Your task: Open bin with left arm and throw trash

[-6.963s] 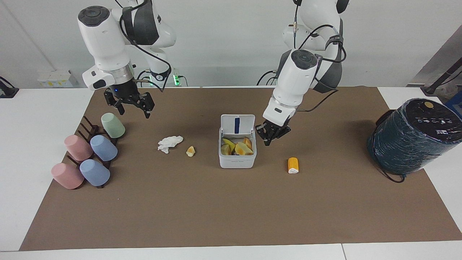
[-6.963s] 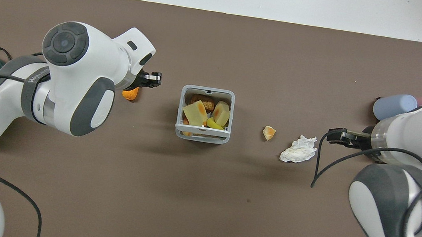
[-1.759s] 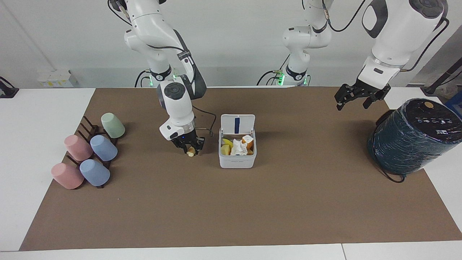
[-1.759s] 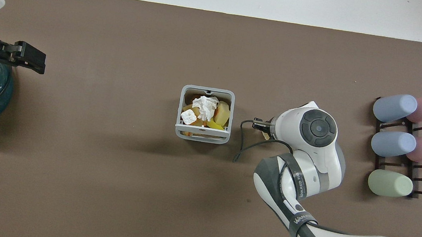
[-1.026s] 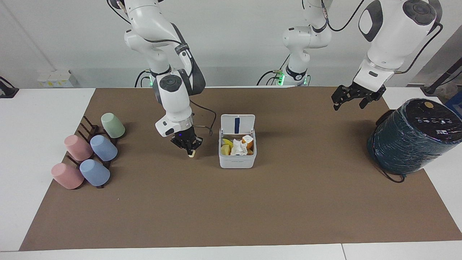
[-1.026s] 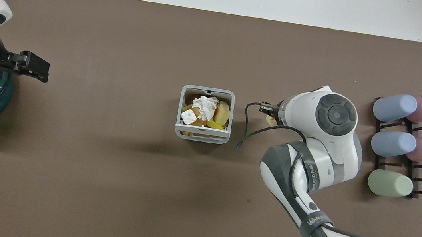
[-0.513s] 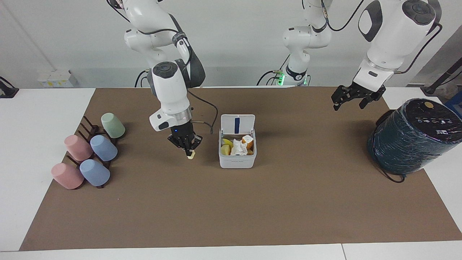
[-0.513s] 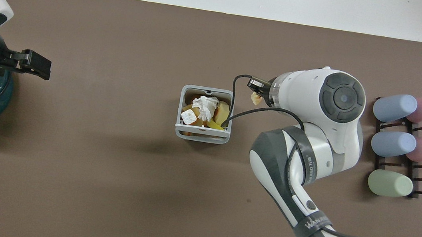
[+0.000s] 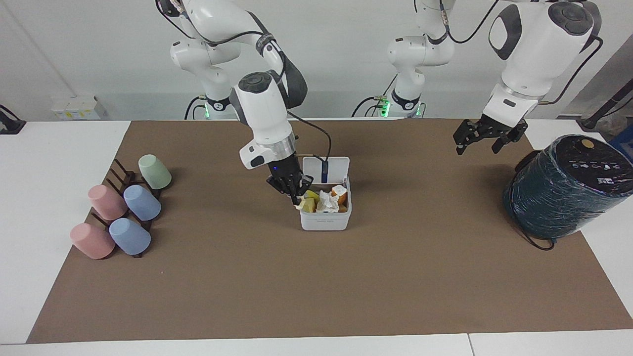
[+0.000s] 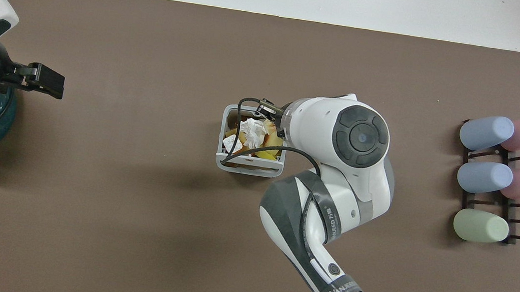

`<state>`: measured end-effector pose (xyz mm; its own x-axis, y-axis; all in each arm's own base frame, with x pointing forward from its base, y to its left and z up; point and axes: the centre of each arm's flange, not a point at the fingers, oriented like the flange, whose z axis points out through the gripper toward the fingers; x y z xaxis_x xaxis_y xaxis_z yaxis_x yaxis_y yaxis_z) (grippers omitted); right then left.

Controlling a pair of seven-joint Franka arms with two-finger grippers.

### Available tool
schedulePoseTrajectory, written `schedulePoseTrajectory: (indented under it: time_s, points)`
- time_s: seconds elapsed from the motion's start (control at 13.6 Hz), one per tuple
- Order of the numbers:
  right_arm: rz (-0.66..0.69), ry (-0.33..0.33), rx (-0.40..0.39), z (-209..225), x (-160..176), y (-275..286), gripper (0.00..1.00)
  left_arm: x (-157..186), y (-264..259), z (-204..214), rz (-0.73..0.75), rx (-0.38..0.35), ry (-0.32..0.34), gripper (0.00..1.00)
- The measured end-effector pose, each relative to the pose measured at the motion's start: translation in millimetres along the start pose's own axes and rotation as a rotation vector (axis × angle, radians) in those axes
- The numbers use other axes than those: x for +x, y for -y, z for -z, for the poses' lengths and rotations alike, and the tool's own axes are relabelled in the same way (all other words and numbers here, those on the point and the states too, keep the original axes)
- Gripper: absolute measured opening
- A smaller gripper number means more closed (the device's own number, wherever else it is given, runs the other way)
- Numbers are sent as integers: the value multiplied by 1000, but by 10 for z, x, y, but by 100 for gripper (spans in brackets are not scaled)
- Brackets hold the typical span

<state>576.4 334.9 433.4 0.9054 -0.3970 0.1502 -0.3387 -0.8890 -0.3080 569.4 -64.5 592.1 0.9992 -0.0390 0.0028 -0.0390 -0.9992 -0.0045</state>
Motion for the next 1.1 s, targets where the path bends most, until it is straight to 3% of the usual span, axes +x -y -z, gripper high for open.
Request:
schedulePoseTrajectory:
  time_s: [0.15, 0.51, 0.66, 1.1]
  points:
    - [10, 11, -5, -61, -76, 40, 20, -14, 0, -7, 0, 0, -2, 100]
    - [1, 16, -23, -66, -26, -15, 82, -18, 1, -16, 0, 0, -2, 100]
    - [-9, 9, -42, 14, 109, -117, 100, -19, 1, -12, 0, 0, -3, 100]
    - [62, -34, -138, 674, 817, -838, 100, -22, 3, -11, 0, 0, -3, 100]
